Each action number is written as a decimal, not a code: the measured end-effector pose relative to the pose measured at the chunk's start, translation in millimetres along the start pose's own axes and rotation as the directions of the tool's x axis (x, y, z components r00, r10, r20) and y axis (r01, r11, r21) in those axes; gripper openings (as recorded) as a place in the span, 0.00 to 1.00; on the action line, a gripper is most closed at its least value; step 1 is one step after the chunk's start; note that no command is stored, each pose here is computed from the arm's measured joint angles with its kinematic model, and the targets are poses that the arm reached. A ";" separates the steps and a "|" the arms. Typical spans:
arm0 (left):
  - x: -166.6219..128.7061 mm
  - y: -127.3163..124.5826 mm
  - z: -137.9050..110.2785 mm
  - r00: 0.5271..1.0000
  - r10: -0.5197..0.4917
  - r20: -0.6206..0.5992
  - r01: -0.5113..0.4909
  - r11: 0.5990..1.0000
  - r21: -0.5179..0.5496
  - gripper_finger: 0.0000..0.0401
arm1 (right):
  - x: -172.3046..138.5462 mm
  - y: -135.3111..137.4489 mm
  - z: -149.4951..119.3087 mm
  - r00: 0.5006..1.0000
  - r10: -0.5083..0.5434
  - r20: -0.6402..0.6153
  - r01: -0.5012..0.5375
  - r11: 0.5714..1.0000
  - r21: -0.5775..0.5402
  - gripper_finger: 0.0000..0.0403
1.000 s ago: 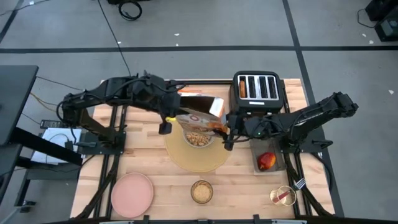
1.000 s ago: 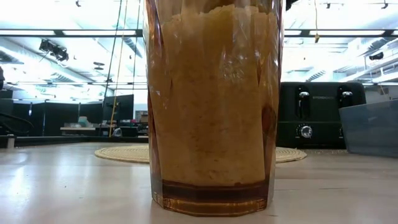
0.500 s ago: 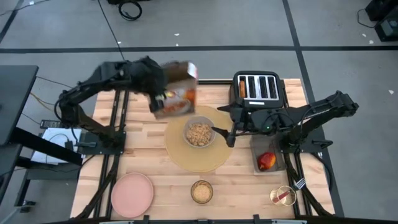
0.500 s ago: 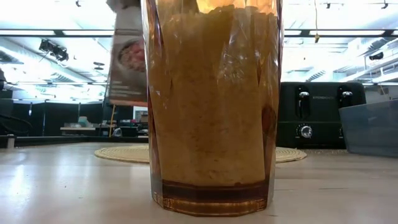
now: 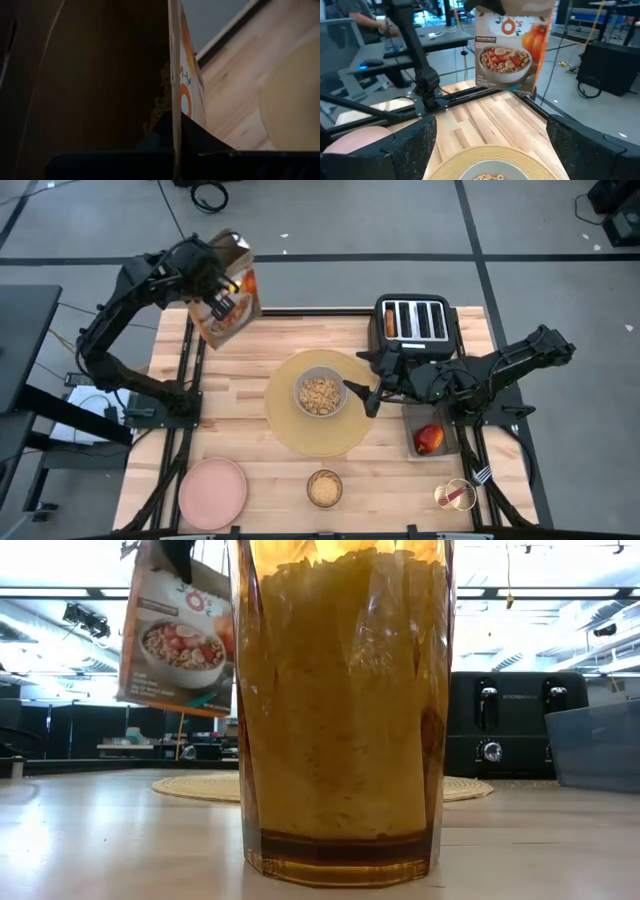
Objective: Arrange a breakfast setting
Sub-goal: Pour the cereal from the brown cereal box into the gray bowl
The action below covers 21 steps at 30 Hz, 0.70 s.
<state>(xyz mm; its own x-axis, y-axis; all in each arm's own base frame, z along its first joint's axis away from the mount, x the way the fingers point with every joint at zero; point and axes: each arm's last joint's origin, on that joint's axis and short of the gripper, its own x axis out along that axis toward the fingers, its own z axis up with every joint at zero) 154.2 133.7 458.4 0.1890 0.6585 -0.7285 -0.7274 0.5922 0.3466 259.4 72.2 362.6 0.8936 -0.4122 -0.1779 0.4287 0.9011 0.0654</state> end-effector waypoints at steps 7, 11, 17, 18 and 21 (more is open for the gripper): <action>41.5 -1.1 -37.5 0.999 0.050 0.007 -0.049 0.993 -0.111 0.01 | -5.5 4.9 -1.2 1.000 -0.020 0.011 0.020 1.000 0.024 0.94; 72.6 -10.7 -64.6 0.998 0.063 -0.031 -0.066 0.991 -0.117 0.01 | -6.1 5.1 -1.2 0.999 -0.029 0.014 0.028 0.998 0.057 0.94; 101.0 -22.9 -87.7 0.995 0.095 -0.043 -0.100 0.986 -0.130 0.02 | -6.0 5.3 -0.1 0.999 -0.028 0.023 0.026 0.996 0.088 0.94; 103.1 -23.9 -88.1 0.995 0.094 -0.045 -0.099 0.987 -0.130 0.03 | -6.0 5.4 0.4 0.999 -0.027 0.026 0.024 0.995 0.098 0.94; 105.3 -26.9 -90.7 0.994 0.077 -0.073 -0.085 0.990 -0.113 0.07 | -6.0 5.7 0.4 1.000 -0.018 0.026 0.015 0.992 0.124 0.94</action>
<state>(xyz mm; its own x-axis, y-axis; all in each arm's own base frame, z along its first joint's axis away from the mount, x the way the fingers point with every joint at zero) 133.9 144.9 318.8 0.0836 0.6665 -0.7408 -0.8108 0.4777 0.3383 256.5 79.8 364.4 0.8889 -0.4315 -0.1539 0.4549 0.8712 0.1846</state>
